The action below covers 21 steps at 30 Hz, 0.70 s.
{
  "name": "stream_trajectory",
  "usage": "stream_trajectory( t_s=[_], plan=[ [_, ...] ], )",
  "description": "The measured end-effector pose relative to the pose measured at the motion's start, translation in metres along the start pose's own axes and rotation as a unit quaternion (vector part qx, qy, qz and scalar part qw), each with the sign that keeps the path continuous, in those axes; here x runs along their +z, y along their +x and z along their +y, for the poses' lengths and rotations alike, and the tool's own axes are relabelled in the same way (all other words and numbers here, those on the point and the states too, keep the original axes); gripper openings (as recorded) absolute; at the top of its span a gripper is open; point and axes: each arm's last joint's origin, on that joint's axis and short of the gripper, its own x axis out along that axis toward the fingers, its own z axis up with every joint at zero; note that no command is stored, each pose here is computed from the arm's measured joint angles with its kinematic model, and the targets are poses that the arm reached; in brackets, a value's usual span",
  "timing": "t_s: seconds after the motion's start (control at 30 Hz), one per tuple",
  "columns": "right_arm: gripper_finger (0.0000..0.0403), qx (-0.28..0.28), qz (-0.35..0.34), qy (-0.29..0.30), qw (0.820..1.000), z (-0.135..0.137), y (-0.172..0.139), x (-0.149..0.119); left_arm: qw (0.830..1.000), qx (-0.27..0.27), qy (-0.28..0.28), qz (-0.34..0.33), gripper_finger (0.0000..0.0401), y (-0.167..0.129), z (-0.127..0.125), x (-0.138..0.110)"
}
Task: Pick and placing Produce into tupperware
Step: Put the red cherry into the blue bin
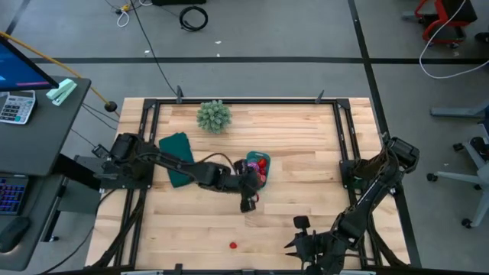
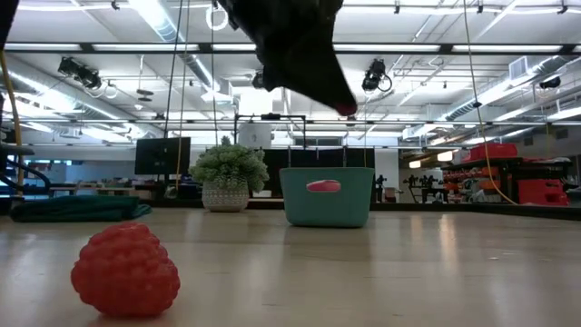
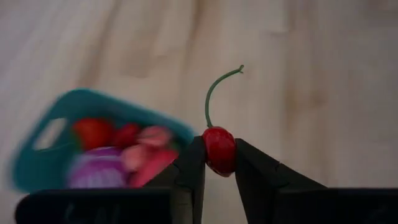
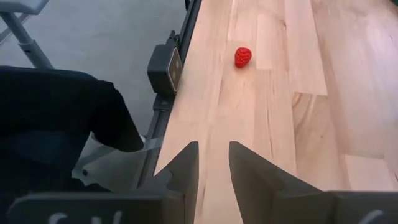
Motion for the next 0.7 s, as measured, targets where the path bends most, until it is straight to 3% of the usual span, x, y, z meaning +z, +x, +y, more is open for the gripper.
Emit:
stream_trajectory(
  t_s=[0.23, 0.37, 0.7],
  plan=[
    [0.0096, 0.001, 0.001, 0.025, 1.0, 0.001, 0.0, -0.001, 0.995, 0.065, -0.046, 0.068, 0.008, 0.012, 0.043, -0.01],
    [0.0096, 0.001, 0.0, 0.026, 1.0, 0.001, 0.0, 0.0, 0.991, 0.072, -0.075, 0.088, 0.0086, 0.02, 0.061, -0.019],
    [0.0096, 0.001, 0.0, 0.026, 1.0, 0.001, 0.0, 0.0, 0.992, 0.063, -0.055, 0.094, 0.0116, 0.021, 0.057, -0.026]
  ],
)
